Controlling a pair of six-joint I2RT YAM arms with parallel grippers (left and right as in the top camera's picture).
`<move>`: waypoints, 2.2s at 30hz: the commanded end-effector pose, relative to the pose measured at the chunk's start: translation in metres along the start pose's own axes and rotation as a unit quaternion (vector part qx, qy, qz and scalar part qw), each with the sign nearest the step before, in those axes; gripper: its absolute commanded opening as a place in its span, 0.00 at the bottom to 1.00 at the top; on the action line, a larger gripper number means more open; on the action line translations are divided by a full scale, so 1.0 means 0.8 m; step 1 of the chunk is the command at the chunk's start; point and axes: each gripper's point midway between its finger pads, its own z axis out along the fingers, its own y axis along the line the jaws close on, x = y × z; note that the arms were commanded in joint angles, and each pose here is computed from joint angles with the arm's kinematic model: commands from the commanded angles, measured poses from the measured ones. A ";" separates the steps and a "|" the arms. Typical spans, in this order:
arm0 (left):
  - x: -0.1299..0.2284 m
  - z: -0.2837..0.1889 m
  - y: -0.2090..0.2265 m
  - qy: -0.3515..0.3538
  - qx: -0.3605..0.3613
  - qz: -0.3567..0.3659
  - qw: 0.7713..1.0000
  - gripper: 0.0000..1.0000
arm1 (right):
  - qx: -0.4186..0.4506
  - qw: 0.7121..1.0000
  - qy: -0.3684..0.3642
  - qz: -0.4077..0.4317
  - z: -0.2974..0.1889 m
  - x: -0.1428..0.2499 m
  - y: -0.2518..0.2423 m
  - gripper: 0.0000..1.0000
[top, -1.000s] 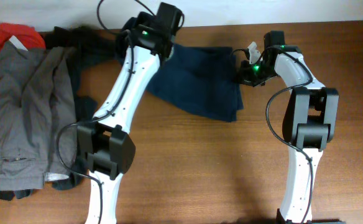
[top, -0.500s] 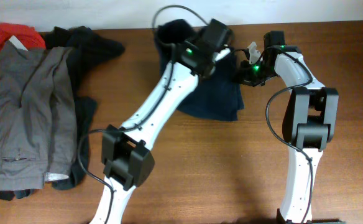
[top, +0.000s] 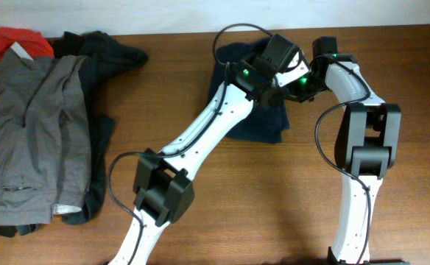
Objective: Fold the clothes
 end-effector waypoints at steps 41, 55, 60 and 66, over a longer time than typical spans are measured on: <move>-0.047 0.022 -0.036 -0.082 0.071 -0.021 0.994 0.99 | 0.098 0.988 0.002 0.123 -0.175 -0.007 -0.140 0.50; -0.125 -0.048 -0.098 -0.194 0.188 0.012 0.963 0.99 | 0.101 0.984 -0.089 0.121 -0.293 -0.039 -0.129 0.66; -0.136 -0.070 -0.063 -0.204 0.148 0.004 0.968 0.99 | 0.070 0.987 -0.086 0.120 -0.303 -0.033 -0.109 0.66; -0.094 -0.086 0.042 -0.149 0.045 -0.043 0.987 0.99 | 0.044 0.994 -0.032 0.094 -0.274 -0.015 -0.068 0.76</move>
